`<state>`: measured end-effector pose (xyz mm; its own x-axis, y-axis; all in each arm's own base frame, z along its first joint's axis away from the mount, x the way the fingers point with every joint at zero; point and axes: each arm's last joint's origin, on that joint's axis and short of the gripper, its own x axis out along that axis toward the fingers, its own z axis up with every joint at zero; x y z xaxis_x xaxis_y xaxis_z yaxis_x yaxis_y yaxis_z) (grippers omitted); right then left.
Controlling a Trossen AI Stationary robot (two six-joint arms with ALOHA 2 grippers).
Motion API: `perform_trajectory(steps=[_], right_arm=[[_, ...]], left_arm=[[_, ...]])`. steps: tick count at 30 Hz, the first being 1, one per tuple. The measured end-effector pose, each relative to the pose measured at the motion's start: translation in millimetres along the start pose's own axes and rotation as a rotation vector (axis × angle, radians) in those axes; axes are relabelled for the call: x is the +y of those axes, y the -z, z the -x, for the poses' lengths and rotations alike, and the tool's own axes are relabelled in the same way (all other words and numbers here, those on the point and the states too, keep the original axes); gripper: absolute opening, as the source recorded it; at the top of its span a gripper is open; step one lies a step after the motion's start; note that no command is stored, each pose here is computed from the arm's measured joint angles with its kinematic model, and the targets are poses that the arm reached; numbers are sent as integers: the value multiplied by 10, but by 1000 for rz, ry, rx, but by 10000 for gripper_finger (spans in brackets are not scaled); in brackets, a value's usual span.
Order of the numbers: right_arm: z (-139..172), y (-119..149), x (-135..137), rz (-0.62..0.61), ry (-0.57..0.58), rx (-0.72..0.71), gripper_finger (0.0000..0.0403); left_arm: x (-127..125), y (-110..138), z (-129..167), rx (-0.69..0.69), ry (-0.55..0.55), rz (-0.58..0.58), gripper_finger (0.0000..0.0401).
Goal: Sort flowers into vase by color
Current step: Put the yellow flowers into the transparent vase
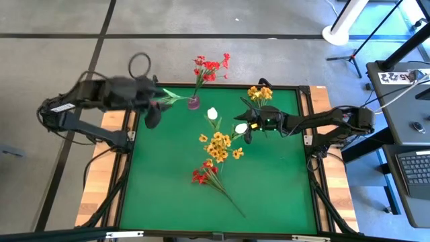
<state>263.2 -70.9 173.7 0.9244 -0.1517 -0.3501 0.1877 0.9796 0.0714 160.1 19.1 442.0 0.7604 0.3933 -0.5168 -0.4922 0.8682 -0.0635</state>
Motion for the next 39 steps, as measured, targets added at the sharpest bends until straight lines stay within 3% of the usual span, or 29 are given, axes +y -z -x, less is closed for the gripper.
perform_trajectory(steps=[5,9,16,24,32,39], right_arm=[[202,-55,-49,5,249,110,241],[380,-170,-76,-100,443,247,241],[564,-244,-86,-262,638,440,241],[616,-84,-165,-407,709,553,241],[453,294,-346,-502,703,659,241],[274,448,-389,-472,690,697,239]], left_arm=[[-343,211,-163,-56,43,-56,237],[-533,381,-229,-98,25,-110,230],[-818,611,-302,-186,114,-102,223],[-987,911,-447,-239,147,-113,223],[-1115,1109,-506,-334,213,-137,223],[-1067,1381,-643,-315,109,-84,223]])
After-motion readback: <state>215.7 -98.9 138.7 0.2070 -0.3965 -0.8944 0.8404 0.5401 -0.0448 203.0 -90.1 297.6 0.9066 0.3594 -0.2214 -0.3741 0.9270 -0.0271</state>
